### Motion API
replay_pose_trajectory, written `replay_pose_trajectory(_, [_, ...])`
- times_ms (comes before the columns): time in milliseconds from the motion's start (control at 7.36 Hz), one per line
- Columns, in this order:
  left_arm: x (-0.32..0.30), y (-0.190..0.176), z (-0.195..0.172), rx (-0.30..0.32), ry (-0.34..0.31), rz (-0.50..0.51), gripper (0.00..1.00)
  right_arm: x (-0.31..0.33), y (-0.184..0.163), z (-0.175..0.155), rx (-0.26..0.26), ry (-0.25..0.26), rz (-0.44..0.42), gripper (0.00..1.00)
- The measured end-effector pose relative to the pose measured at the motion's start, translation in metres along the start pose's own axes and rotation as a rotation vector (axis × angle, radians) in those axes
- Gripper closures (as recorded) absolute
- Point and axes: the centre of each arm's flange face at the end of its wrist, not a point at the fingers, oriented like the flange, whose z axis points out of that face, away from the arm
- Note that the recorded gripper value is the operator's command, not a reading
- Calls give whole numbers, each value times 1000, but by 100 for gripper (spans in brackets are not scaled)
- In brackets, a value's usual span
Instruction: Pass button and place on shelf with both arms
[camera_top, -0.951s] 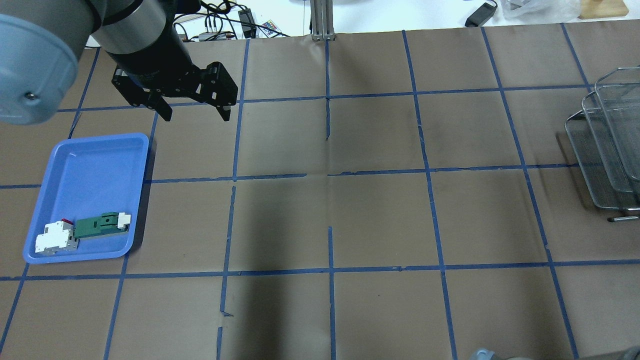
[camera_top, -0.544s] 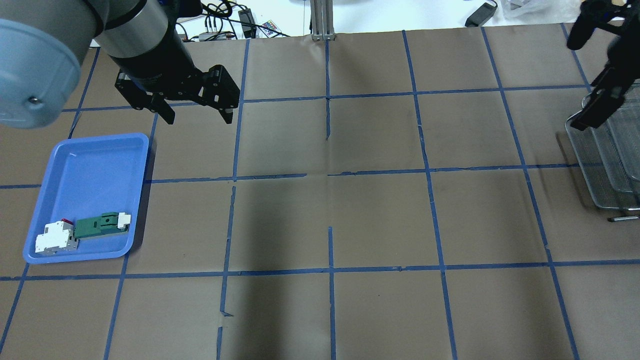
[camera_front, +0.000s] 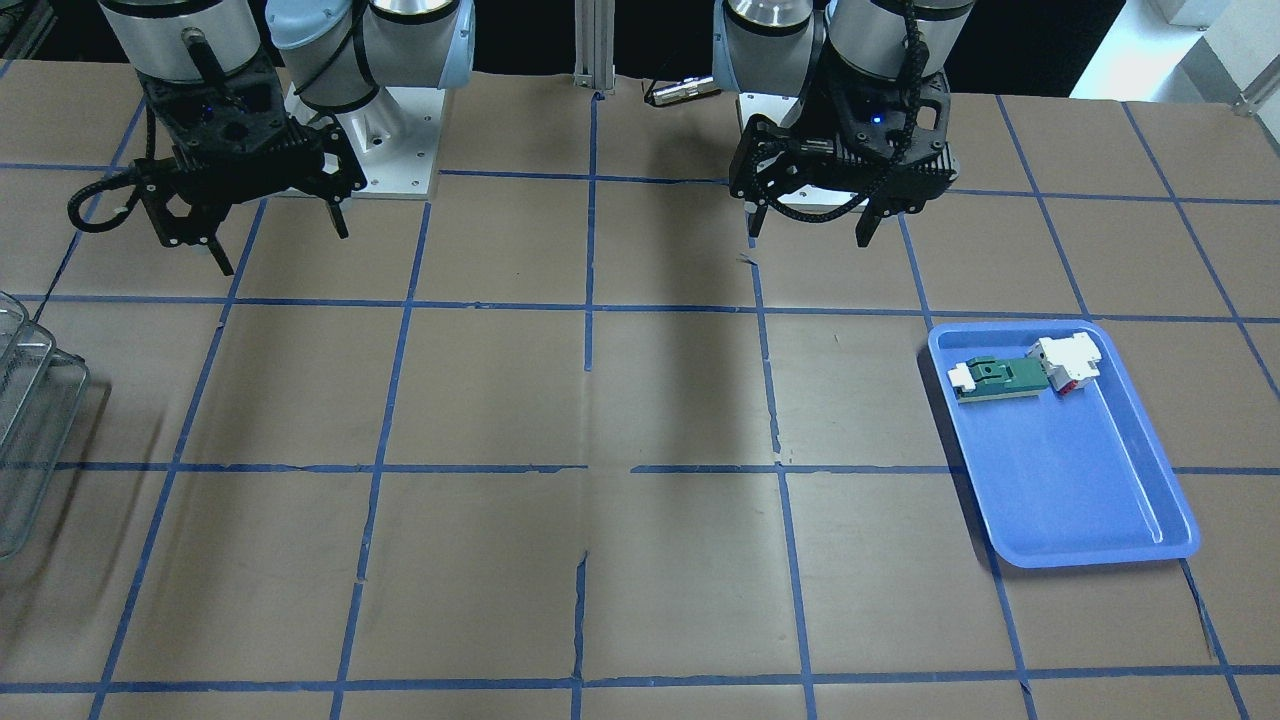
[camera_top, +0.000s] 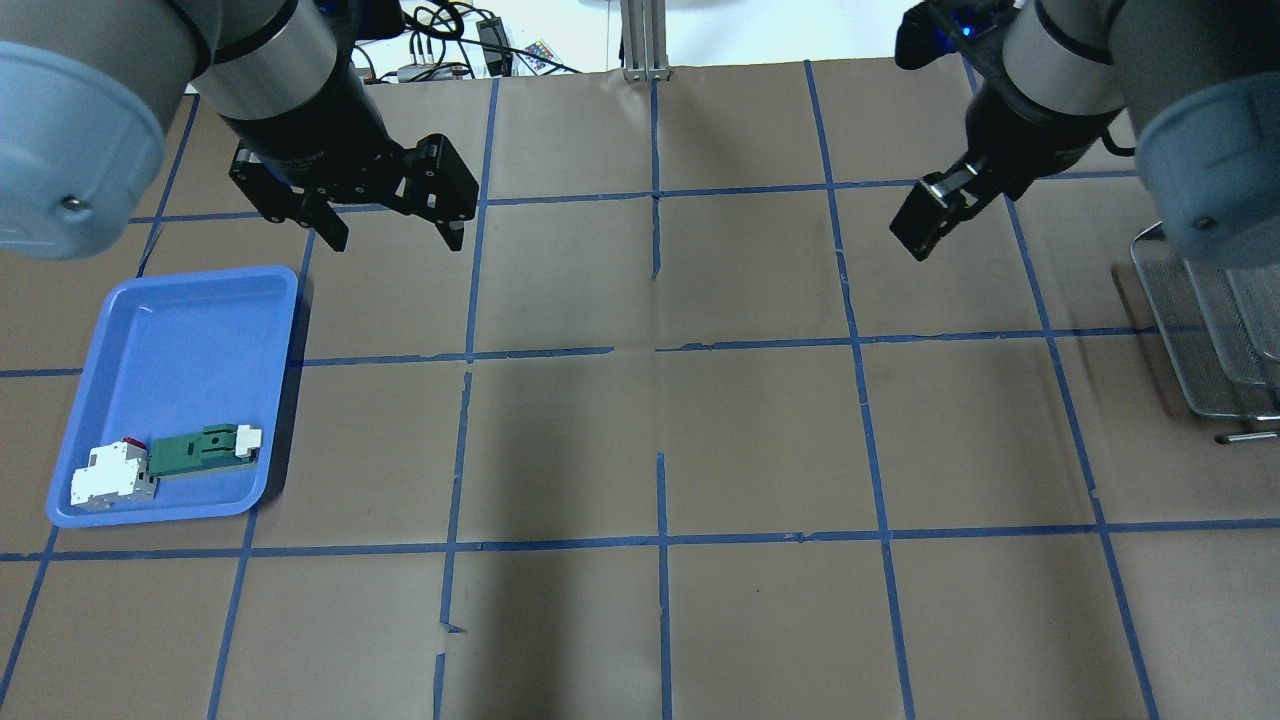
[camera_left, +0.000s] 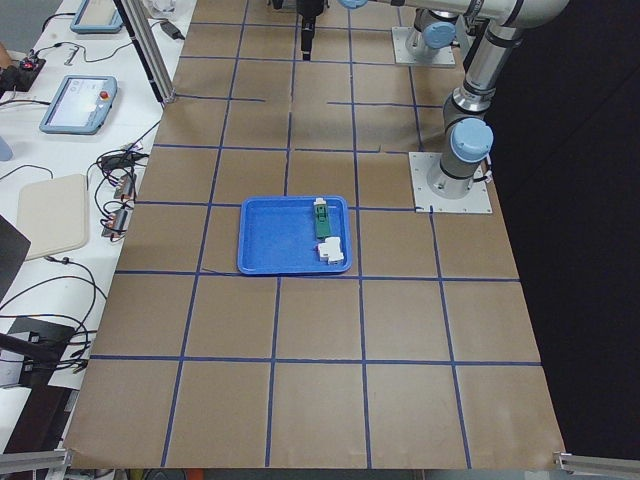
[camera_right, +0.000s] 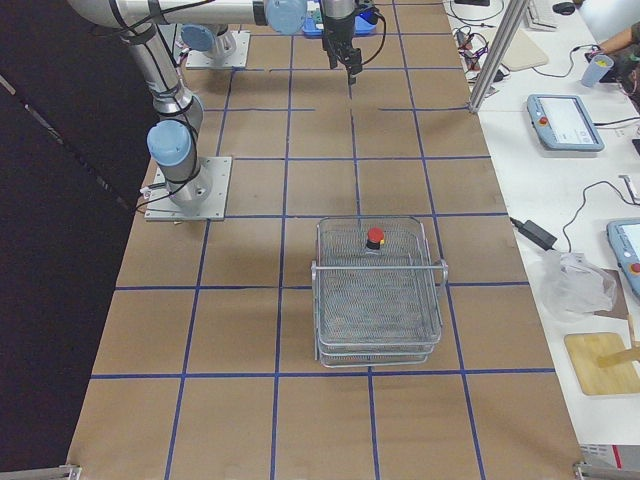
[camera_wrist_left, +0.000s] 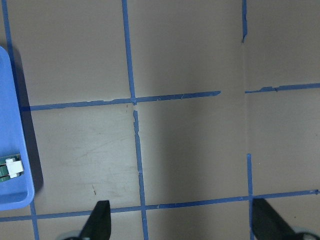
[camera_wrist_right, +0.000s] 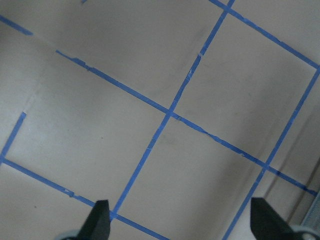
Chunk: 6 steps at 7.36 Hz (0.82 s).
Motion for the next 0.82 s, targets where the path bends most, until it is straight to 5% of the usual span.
replay_pose_trajectory(544, [0, 0, 0, 0, 1, 2, 0, 5, -31, 3, -112, -27, 332, 0])
replay_pose_trajectory(816, [0, 0, 2, -2, 4, -1, 0, 5, -23, -6, -119, -22, 390, 0])
